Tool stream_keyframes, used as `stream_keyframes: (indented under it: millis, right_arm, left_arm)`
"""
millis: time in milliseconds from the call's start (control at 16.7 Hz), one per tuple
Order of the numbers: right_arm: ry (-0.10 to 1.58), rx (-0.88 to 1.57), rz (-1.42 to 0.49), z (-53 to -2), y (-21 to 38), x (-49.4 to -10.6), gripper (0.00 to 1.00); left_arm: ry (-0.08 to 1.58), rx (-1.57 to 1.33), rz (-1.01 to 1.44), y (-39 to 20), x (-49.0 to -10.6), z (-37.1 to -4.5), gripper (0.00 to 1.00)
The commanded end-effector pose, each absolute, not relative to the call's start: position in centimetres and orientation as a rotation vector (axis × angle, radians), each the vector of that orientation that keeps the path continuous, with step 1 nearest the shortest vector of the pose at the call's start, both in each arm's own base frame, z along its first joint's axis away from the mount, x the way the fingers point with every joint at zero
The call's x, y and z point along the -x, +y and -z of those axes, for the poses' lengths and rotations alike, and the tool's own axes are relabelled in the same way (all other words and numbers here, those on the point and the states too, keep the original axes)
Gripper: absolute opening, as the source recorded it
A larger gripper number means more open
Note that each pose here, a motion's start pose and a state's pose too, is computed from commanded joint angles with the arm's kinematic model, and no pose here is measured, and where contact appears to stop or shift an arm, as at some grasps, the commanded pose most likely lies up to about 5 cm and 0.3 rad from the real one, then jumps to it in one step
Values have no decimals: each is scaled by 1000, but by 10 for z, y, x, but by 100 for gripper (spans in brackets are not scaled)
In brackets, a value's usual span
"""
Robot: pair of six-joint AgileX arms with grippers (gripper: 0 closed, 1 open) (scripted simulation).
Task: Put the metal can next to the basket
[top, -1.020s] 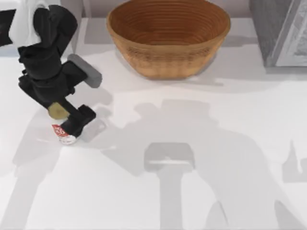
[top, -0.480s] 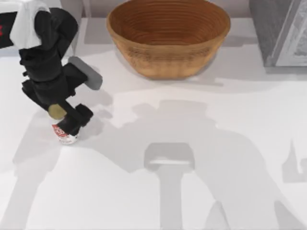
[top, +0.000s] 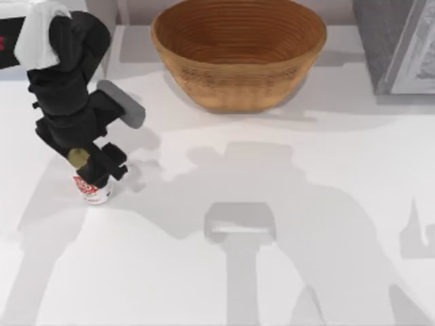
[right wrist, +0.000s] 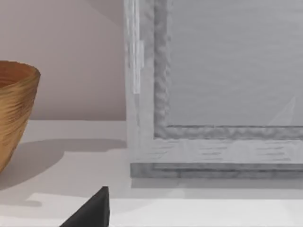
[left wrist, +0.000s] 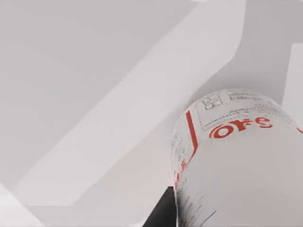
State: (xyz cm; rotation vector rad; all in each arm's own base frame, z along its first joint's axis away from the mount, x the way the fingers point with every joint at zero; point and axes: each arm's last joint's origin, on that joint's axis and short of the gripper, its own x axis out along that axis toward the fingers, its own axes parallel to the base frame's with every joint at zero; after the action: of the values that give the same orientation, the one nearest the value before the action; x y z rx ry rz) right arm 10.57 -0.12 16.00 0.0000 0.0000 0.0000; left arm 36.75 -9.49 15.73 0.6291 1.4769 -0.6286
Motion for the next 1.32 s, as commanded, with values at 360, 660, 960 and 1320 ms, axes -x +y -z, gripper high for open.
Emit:
stream_keyframes:
  millis: [360, 660, 960, 1320]
  right_arm:
    - [0, 0, 0, -160, -1, -106, 100]
    - [0, 0, 0, -160, -1, -106, 100]
    - [0, 0, 0, -160, -1, -106, 100]
    - [0, 0, 0, -160, -1, -106, 100]
  left_arm:
    - [1477, -629, 629, -95, -368, -157, 0]
    - [1463, -625, 626, -97, -369, -162, 0]
    - [1325, -517, 561, -132, -382, -218, 0]
    - [1393, -206, 379, -209, -387, -246, 0]
